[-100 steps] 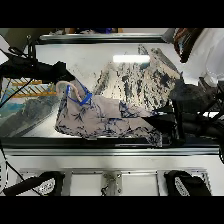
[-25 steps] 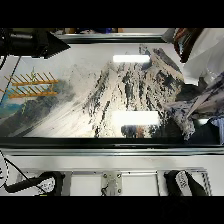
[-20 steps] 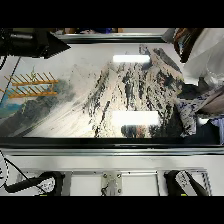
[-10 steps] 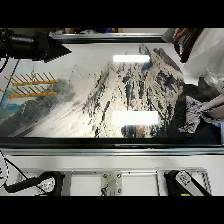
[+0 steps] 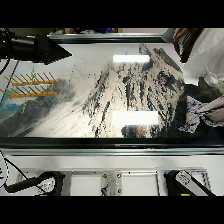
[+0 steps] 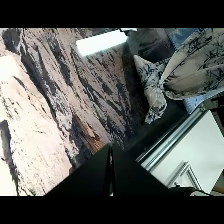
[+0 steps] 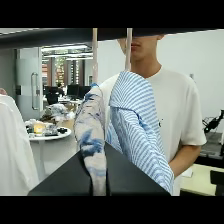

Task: Fold the clothes and pants, and hang the long-sleeved shirts on hangers.

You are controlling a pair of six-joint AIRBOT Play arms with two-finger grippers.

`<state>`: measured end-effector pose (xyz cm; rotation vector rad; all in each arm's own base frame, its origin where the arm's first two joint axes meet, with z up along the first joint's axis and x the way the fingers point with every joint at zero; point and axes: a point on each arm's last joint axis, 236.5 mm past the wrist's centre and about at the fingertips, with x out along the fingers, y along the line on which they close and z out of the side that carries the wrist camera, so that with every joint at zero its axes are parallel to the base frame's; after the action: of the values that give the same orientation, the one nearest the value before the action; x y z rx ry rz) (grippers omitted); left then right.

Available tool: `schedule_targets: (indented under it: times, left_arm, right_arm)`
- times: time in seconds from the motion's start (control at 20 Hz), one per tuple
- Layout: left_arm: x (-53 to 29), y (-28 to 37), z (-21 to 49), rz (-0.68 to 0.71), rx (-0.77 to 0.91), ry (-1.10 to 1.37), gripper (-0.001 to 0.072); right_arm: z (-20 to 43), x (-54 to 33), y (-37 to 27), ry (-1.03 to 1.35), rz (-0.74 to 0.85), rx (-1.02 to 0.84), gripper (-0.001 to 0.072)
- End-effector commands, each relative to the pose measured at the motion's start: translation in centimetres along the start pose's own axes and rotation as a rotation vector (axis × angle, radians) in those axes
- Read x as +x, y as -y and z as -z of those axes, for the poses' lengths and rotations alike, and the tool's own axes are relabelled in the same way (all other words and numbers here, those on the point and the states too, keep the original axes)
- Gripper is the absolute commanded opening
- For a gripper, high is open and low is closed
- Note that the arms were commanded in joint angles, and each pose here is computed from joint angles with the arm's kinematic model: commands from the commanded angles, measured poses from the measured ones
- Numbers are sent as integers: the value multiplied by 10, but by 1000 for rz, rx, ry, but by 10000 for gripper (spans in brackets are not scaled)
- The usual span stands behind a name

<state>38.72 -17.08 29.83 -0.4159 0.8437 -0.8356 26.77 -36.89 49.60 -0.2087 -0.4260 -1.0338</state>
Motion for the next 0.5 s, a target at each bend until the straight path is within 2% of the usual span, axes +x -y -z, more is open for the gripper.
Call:
schedule_targets:
  times: [0.0,0.05,0.1,0.15,0.2,0.25,0.45]
  left_arm:
    - [0,0,1,0,1,-4,18]
    - [0,0,1,0,1,-3,18]
    - [0,0,1,1,1,-3,18]
    - [0,0,1,1,1,-4,18]
    - [0,0,1,1,1,-4,18]
    - [0,0,1,1,1,-5,18]
    - [0,0,1,1,1,-5,18]
  right_arm:
    - [5,1,-8,-10,-30,5,18]
    - [5,1,-8,-10,-32,7,28]
    - [4,0,-13,-10,-56,14,115]
    - [2,0,-16,-8,-68,14,314]
    - [-1,-2,-16,-2,-67,15,479]
    - [-6,-4,-15,6,-69,17,534]
    - [-61,-33,-43,88,-215,34,529]
